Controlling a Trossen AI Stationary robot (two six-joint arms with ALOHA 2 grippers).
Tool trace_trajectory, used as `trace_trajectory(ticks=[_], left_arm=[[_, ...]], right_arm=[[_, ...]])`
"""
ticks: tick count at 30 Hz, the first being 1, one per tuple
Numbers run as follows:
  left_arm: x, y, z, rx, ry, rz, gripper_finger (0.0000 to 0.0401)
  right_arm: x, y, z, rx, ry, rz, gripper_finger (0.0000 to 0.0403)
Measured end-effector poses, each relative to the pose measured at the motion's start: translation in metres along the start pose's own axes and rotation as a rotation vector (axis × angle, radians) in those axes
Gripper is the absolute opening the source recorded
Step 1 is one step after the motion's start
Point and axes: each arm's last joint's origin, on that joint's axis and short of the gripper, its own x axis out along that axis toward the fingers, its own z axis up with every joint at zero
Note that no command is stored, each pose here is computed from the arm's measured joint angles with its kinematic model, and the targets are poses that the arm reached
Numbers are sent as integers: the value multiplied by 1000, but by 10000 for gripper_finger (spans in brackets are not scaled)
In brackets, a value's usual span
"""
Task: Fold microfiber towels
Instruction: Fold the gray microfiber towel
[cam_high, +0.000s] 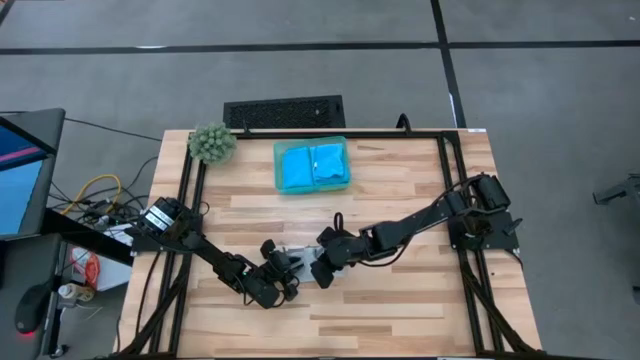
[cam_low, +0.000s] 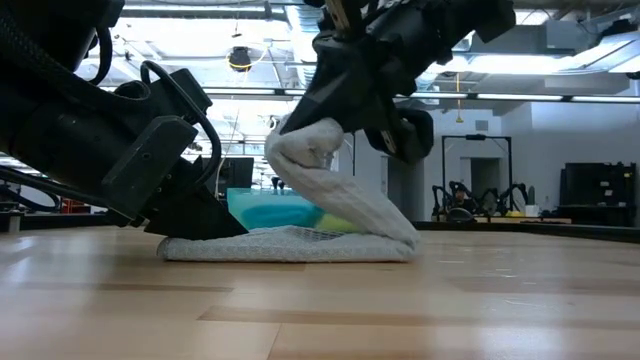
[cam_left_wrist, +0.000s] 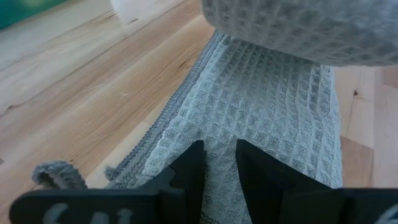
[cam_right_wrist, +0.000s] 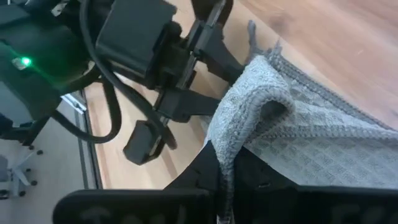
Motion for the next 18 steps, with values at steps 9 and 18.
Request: trace_trajectory(ticks=[9, 18], left_arm=[[0, 0, 0, -3, -3, 0, 87], [0, 0, 1, -5, 3, -6, 87]], right_arm=[[9, -4, -4, -7, 17, 5, 39], [19, -2, -5, -37, -8, 57, 53]])
